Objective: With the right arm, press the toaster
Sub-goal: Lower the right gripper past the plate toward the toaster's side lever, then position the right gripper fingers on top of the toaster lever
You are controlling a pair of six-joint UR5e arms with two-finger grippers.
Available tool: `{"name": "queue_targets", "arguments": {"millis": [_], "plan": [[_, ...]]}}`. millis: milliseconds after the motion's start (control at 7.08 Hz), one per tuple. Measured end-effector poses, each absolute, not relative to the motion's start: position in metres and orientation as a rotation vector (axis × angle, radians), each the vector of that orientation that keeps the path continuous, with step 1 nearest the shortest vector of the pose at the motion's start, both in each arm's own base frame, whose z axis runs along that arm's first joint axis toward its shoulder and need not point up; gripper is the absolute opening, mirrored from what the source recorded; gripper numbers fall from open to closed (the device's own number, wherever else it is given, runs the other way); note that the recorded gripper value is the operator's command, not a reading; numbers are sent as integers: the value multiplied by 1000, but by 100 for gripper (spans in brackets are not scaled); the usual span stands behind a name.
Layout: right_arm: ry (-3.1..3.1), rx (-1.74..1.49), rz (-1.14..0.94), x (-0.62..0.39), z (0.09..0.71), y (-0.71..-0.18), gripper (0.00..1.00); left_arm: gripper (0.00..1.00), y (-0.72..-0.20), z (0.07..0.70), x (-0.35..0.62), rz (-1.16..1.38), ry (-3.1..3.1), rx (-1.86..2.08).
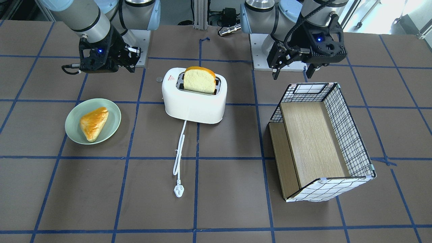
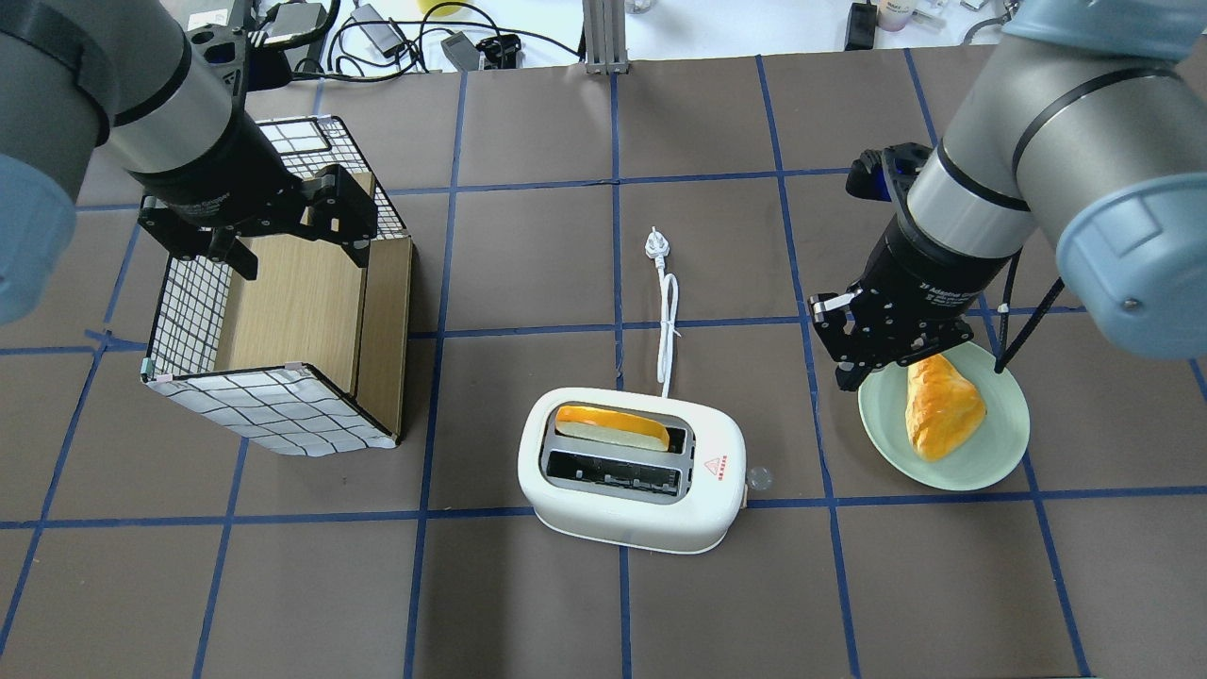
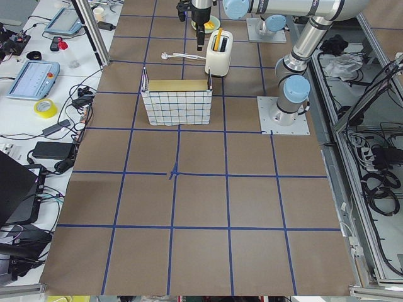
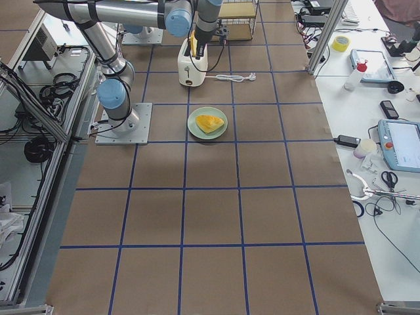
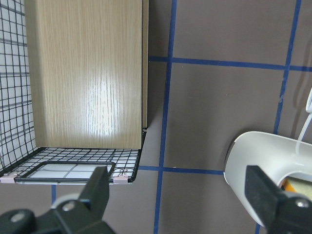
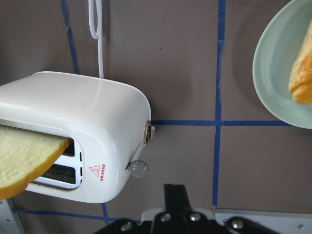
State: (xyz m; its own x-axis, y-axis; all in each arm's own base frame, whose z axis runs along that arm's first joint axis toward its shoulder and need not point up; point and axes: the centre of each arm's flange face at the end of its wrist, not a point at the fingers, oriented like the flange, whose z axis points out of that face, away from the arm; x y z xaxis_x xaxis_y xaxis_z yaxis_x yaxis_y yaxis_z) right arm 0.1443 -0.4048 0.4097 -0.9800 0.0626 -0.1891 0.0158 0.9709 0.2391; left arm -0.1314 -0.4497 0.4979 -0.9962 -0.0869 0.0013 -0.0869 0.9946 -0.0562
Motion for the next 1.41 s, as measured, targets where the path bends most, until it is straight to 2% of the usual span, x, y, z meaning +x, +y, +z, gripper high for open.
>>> {"name": "queue_targets", "arguments": {"millis": [706, 1412], "plan": [[2737, 52, 471, 159, 349, -384, 0, 100, -450, 498, -131, -88, 3136, -137], [2737, 59, 453, 159, 312, -372, 0, 100, -450, 498, -131, -89, 3136, -137]]}}
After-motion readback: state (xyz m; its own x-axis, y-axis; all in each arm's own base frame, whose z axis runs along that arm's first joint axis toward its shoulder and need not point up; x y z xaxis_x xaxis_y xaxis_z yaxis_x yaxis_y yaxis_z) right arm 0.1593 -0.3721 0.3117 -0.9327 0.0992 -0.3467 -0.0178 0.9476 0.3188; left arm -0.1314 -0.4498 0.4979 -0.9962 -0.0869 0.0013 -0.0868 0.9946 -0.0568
